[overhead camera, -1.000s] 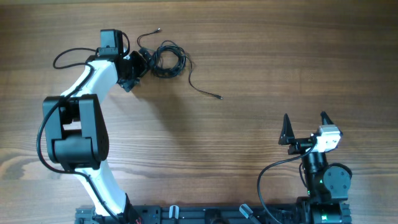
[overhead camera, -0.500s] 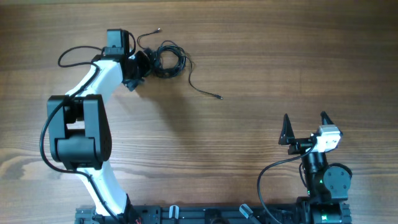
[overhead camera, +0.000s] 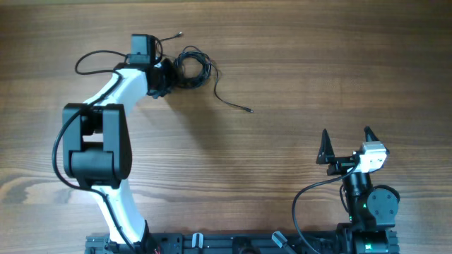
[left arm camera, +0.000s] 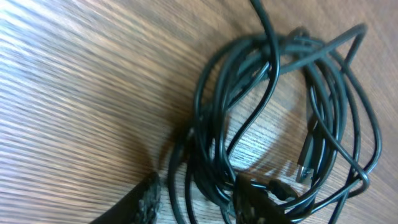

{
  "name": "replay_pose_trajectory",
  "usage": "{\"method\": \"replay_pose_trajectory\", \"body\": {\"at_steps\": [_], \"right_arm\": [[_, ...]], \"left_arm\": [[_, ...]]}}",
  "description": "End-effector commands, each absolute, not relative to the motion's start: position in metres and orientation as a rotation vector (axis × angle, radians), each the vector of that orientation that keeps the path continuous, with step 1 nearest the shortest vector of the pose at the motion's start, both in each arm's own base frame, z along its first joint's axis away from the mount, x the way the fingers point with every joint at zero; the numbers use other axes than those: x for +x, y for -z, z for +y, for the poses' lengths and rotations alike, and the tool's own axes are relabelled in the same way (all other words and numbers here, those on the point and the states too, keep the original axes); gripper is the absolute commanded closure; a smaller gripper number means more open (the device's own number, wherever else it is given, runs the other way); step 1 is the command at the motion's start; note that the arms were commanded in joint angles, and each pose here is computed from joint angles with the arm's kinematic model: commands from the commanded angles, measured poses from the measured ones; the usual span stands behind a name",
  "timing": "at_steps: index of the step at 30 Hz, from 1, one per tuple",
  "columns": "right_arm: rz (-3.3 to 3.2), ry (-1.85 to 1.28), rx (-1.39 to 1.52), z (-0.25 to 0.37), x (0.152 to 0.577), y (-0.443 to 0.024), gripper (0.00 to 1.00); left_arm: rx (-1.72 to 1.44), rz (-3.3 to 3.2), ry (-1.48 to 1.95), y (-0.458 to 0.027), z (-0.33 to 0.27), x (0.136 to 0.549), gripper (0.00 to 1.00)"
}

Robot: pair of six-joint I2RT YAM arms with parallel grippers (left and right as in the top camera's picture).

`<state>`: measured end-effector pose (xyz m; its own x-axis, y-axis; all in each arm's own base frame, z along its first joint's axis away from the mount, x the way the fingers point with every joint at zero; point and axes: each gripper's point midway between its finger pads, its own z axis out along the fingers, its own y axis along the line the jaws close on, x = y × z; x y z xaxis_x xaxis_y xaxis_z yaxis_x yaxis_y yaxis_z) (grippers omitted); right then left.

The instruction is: Untangle cables

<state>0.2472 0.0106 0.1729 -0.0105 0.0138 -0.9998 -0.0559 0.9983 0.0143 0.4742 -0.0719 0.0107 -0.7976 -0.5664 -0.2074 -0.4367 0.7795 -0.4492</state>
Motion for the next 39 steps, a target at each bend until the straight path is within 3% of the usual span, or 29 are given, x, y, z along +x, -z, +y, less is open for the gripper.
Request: {"method": "replay_pose_trajectory", "body": {"at_steps": [1, 5, 7, 8, 9, 20, 26, 39], "right_arm": [[1.570, -0.057, -0.015, 0.009, 0.247, -0.175, 0.00], [1.570, -0.057, -0.015, 0.009, 0.247, -0.175, 0.00], [1.570, -0.056, -0.015, 0.009, 0.247, -0.175, 0.00], [1.570, -0.057, -0.015, 0.009, 0.247, -0.175, 0.00], [1.570, -0.057, -0.015, 0.009, 0.247, -0.175, 0.00], [1.570, -0.057, -0.015, 0.009, 0.247, -0.175, 0.00], [1.570, -0.056, -0.015, 0.009, 0.247, -0.175, 0.00], [1.570, -0.056, -0.015, 0.009, 0.247, -0.175, 0.00]], "left_arm": [[-0.737, 2.659, 0.519, -0.004, -0.080, 0.473, 0.61], [-0.718, 2.672, 0.520, -0.004, -0.088, 0.470, 0.67], [-0.718, 2.684, 0.513, -0.002, -0.089, 0.468, 0.77], [-0.723, 2.695, 0.487, 0.000, -0.088, 0.465, 0.91], [-0.728, 2.703, 0.467, 0.001, -0.086, 0.463, 0.96], [-0.767, 2.849, 0.351, 0.015, -0.081, 0.426, 0.96], [-0.517, 2.941, 0.444, 0.011, -0.100, 0.413, 0.96], [-0.491, 2.763, 0.517, -0.079, -0.096, 0.421, 0.96]]}}
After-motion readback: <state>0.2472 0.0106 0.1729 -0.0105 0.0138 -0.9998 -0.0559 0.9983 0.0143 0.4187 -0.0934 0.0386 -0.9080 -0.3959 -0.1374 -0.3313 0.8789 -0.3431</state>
